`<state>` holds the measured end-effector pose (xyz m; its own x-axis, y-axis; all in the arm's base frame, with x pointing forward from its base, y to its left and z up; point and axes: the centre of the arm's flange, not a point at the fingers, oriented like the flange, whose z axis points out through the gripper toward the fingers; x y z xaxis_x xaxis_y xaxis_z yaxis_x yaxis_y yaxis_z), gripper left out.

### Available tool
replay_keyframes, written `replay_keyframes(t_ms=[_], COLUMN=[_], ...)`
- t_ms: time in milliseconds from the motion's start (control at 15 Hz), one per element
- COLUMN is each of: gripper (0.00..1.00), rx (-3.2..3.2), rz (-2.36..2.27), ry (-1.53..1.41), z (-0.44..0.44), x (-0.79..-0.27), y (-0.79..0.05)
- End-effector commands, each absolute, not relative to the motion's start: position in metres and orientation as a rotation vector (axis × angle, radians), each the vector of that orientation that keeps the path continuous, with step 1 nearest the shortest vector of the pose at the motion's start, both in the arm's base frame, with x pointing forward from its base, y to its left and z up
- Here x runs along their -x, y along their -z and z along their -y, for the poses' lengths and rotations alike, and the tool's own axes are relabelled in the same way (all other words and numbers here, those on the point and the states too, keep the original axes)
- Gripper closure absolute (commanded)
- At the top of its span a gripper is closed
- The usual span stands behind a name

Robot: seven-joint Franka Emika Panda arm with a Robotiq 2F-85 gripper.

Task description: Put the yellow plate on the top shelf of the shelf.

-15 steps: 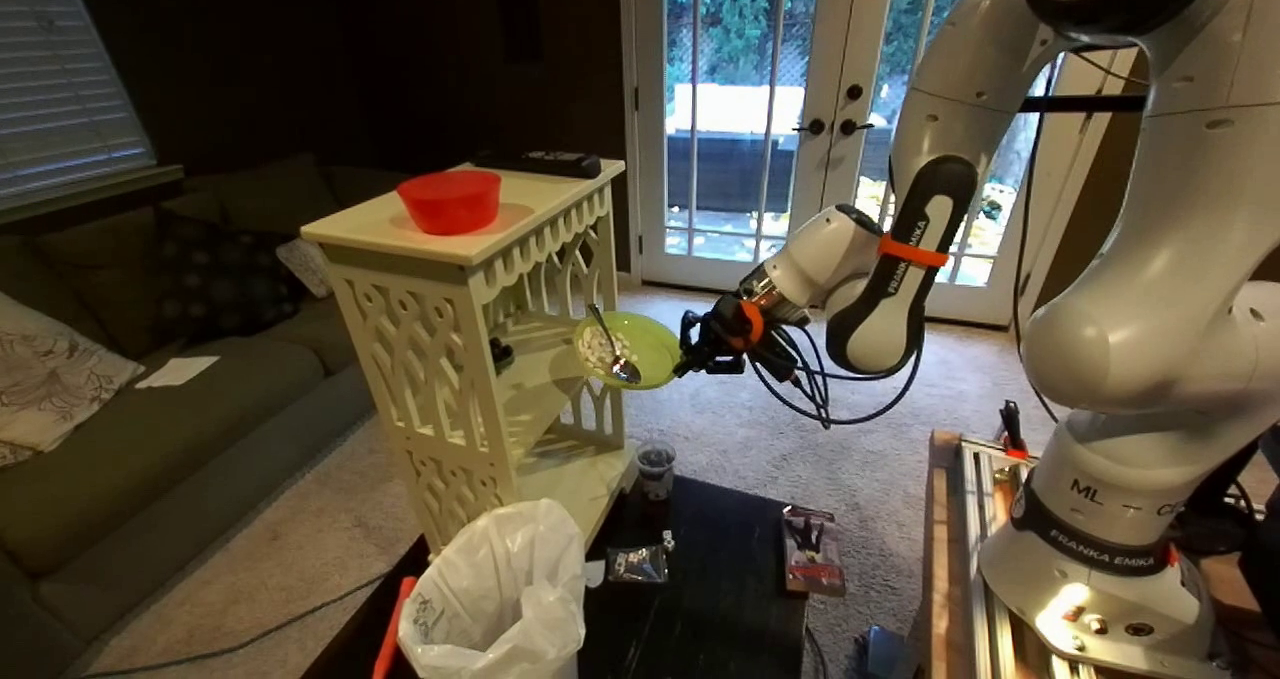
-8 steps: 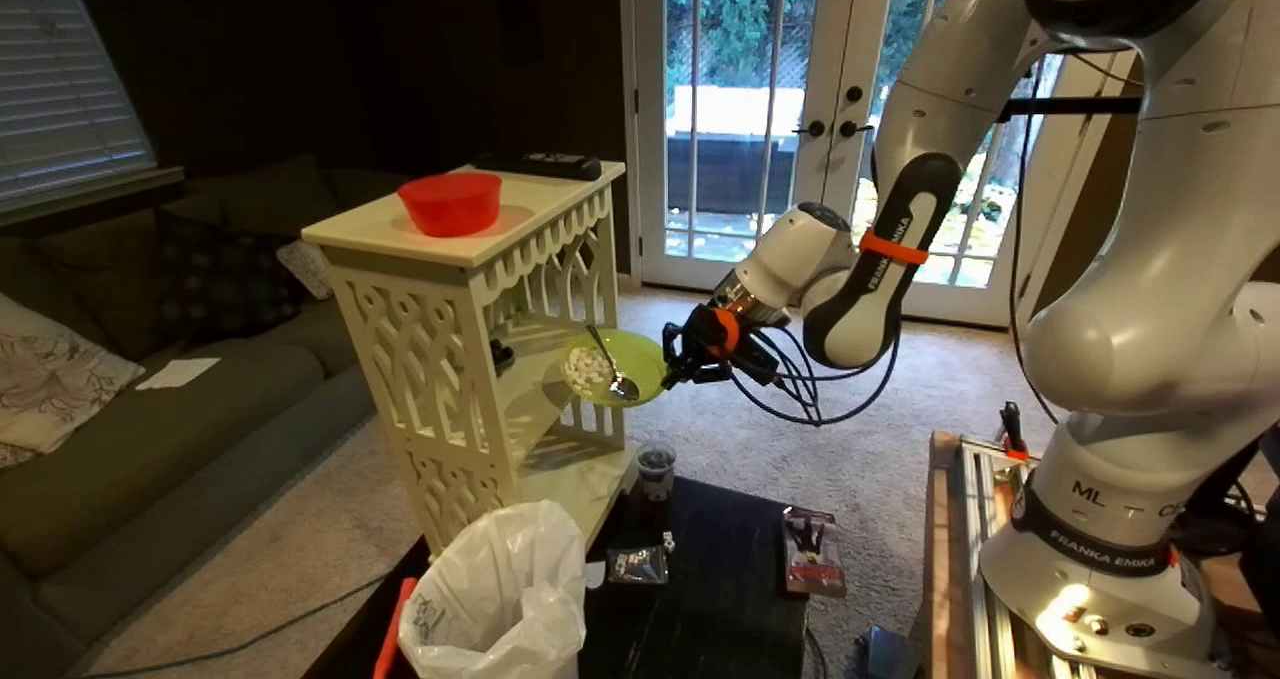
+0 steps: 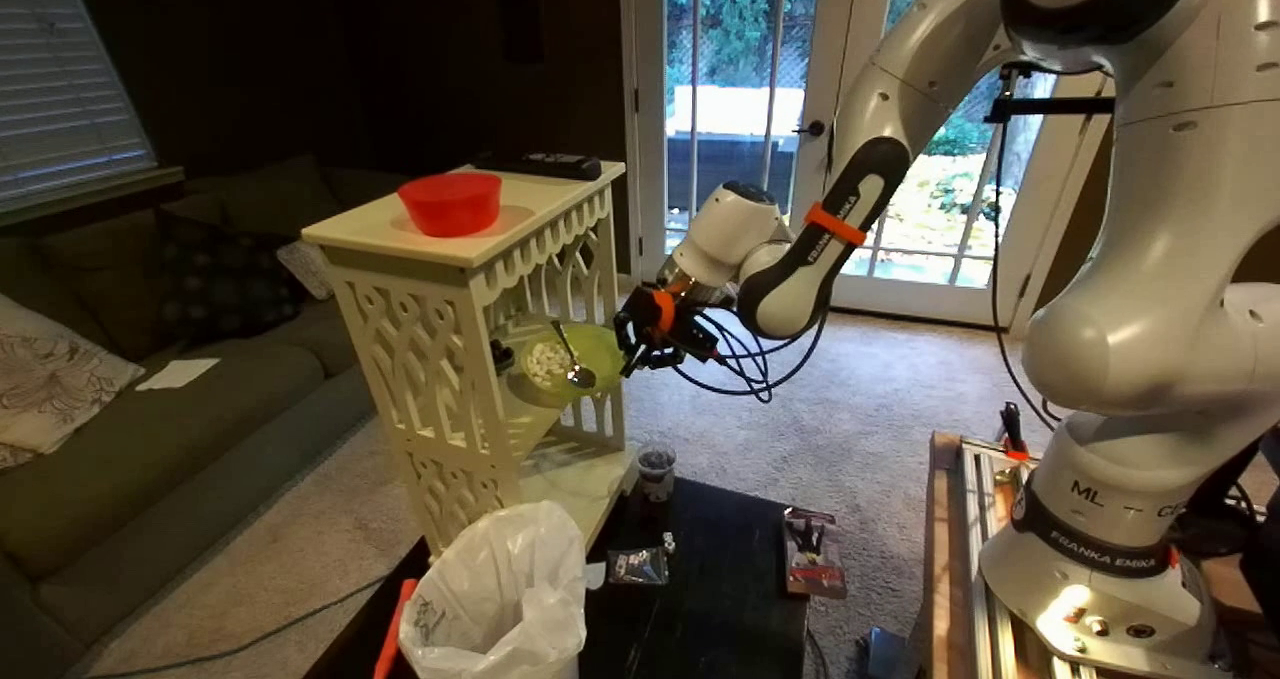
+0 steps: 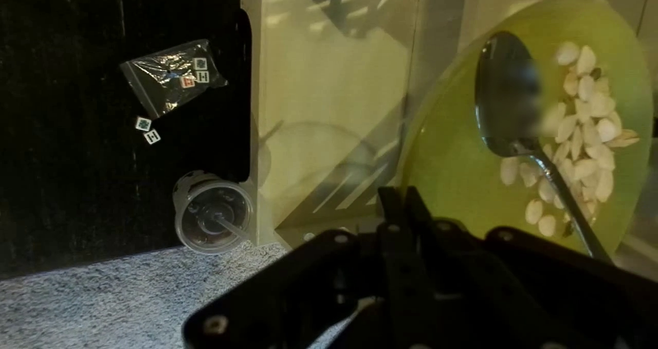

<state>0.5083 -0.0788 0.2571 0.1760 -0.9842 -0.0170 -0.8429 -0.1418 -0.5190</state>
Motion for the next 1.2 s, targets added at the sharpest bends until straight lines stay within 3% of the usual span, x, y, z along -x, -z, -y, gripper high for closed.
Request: replay_keyframes(t_ms=[0, 1133], gripper=[0.99, 0.99], rx=[1.977, 1.864], rz=[-1.775, -1.866], ry=[0.417, 0.434], z=[0.106, 0.113], x=[-0.539, -0.569], y=[-0.264, -0.219])
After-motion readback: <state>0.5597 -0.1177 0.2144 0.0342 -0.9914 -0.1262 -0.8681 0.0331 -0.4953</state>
